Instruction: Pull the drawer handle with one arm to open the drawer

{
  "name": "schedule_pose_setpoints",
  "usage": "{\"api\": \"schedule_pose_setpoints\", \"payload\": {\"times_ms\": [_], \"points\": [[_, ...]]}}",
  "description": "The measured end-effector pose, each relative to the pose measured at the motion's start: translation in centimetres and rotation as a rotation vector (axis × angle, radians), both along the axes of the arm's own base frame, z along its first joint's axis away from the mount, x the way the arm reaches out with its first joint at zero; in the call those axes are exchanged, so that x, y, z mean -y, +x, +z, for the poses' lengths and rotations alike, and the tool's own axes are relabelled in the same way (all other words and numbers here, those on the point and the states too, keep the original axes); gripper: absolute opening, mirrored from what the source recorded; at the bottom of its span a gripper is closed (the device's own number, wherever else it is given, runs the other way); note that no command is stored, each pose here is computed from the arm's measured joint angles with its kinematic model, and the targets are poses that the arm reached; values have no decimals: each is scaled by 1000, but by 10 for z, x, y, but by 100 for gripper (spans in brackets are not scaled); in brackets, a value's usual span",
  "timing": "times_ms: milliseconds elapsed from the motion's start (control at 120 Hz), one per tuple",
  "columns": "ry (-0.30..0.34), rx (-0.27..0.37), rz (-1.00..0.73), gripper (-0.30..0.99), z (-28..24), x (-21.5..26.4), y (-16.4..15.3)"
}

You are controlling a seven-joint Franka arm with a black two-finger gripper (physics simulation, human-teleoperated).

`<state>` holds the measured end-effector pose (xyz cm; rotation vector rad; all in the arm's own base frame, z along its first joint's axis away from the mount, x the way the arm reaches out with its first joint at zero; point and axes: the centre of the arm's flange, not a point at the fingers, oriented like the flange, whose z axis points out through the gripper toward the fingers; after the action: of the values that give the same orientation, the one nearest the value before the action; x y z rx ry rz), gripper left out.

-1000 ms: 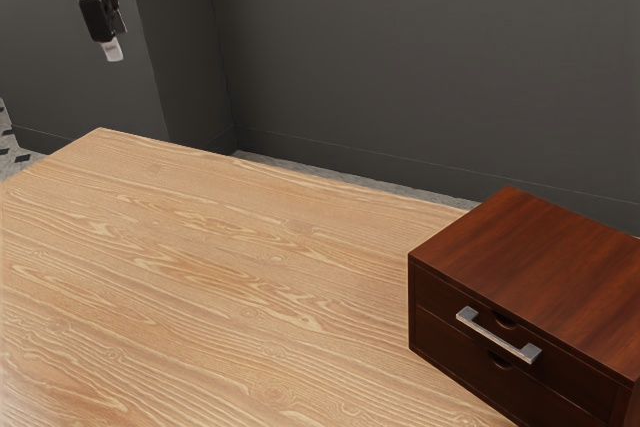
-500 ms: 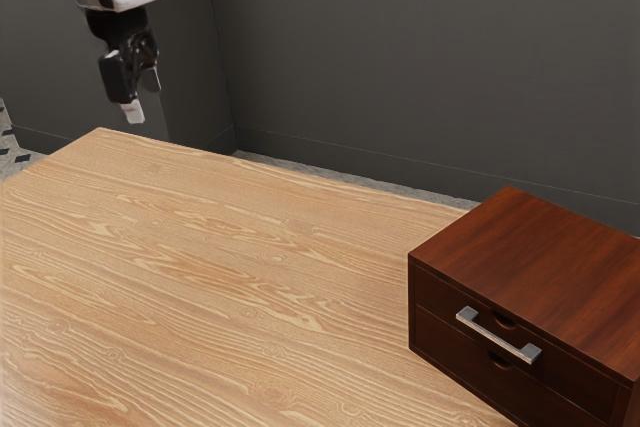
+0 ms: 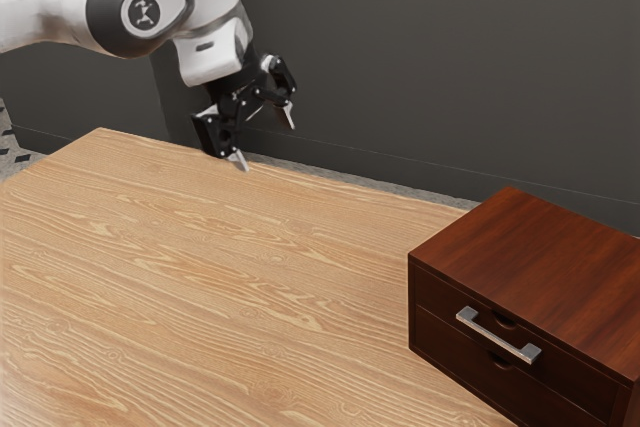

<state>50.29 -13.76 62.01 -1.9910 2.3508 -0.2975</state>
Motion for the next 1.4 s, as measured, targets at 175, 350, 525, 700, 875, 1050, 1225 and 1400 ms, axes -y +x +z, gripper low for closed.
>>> {"api": "schedule_pose_setpoints", "payload": {"times_ms": [175, 350, 525, 700, 875, 1050, 1225, 1400], "points": [[-52, 46, -148, 69, -23, 47, -5], [-105, 75, -229, 69, -43, 79, -2], [-129, 79, -308, 69, -62, 121, -5], [-154, 59, -354, 69, -85, 152, -7], [-163, 43, -409, 69, -109, 188, -14], [-166, 34, -471, 47, -136, 229, -28], [-156, 59, -447, 26, -157, 221, -22], [-160, 111, -441, 18, -169, 224, -25]]}}
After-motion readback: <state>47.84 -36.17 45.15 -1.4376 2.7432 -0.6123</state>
